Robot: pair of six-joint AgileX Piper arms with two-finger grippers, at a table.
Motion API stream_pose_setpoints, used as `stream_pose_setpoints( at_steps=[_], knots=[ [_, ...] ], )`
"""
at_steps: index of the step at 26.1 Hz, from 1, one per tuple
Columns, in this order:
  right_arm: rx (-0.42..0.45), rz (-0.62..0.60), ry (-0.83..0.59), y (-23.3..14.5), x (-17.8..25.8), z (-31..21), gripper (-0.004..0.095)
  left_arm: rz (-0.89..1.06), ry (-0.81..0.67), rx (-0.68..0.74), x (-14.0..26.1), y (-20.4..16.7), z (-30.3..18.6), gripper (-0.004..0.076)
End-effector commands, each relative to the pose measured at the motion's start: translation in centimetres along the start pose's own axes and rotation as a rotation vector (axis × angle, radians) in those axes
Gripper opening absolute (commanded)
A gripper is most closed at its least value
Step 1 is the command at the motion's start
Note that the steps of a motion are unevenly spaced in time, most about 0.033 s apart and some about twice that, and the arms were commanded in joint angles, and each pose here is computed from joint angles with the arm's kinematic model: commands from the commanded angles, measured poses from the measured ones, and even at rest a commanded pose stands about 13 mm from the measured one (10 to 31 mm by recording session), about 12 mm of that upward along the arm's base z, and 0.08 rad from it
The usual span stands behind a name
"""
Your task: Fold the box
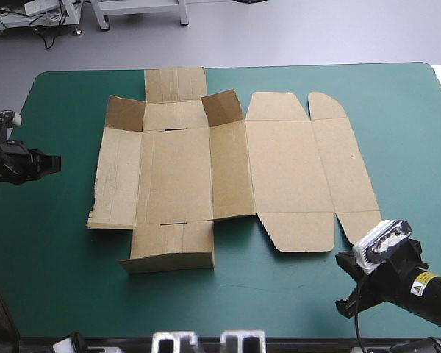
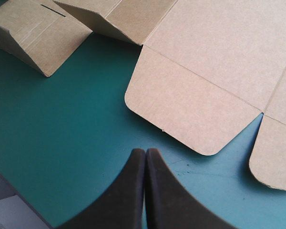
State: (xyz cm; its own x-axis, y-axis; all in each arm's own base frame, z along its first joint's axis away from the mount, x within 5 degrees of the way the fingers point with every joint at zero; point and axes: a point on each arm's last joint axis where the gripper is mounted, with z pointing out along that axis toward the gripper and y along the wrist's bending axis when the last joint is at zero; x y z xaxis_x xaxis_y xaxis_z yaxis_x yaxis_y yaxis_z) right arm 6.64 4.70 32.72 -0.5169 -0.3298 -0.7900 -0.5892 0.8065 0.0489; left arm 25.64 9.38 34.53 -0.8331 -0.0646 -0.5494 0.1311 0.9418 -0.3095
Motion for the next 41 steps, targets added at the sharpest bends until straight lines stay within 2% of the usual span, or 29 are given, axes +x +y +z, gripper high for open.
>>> stream_pose_setpoints(
  at_steps=[1,3,10,12,18,24,27,30,32,33,35,37,41],
  knots=[
    [-0.001,0.0,-0.069,0.0,-1.0,-0.4,-0.0024,-0.062,0.061,0.074,-0.2,0.6,1.1,0.0036],
    [-0.001,0.0,-0.069,0.0,-1.0,-0.4,-0.0025,-0.098,0.103,0.084,-0.1,1.6,2.4,0.0086],
    [-0.002,0.0,-0.066,0.1,-1.0,-0.4,-0.0024,-0.205,0.213,0.159,0.3,4.6,7.0,0.0374],
    [-0.005,0.004,-0.061,0.1,-1.0,-0.4,-0.0025,-0.236,0.232,0.184,0.5,5.2,8.1,0.0416],
    [-0.005,0.027,-0.061,0.1,-1.0,-0.4,-0.0025,-0.304,0.267,0.304,2.2,5.8,11.2,0.0425],
    [-0.005,0.031,-0.061,0.1,-1.0,-0.4,-0.0025,-0.316,0.289,0.468,5.2,4.5,14.5,0.0425],
    [-0.008,0.031,-0.055,0.1,-0.9,-0.4,-0.0024,-0.311,0.262,0.529,4.9,4.0,15.9,0.0425],
    [-0.022,0.047,-0.058,0.2,-0.9,-0.4,-0.0024,-0.286,0.297,0.556,4.8,3.2,17.3,0.0425],
    [-0.029,0.052,-0.062,0.3,-1.0,-0.4,-0.0024,-0.266,0.322,0.57,4.8,2.5,18.2,0.0401],
    [-0.029,0.052,-0.062,0.3,-1.0,-0.4,-0.0024,-0.252,0.318,0.556,4.5,2.2,18.5,0.0358],
    [-0.029,0.052,-0.062,0.3,-1.0,-0.4,-0.0024,-0.252,0.309,0.531,4.3,2.0,18.9,0.0216],
    [-0.03,0.052,-0.061,0.3,-1.0,-0.4,-0.0024,-0.252,0.295,0.516,4.1,1.9,19.0,0.0015],
    [-0.031,0.052,-0.059,0.3,-0.9,-0.4,-0.0025,-0.225,0.274,0.535,3.4,1.4,18.9,-0.0009]
  ],
)
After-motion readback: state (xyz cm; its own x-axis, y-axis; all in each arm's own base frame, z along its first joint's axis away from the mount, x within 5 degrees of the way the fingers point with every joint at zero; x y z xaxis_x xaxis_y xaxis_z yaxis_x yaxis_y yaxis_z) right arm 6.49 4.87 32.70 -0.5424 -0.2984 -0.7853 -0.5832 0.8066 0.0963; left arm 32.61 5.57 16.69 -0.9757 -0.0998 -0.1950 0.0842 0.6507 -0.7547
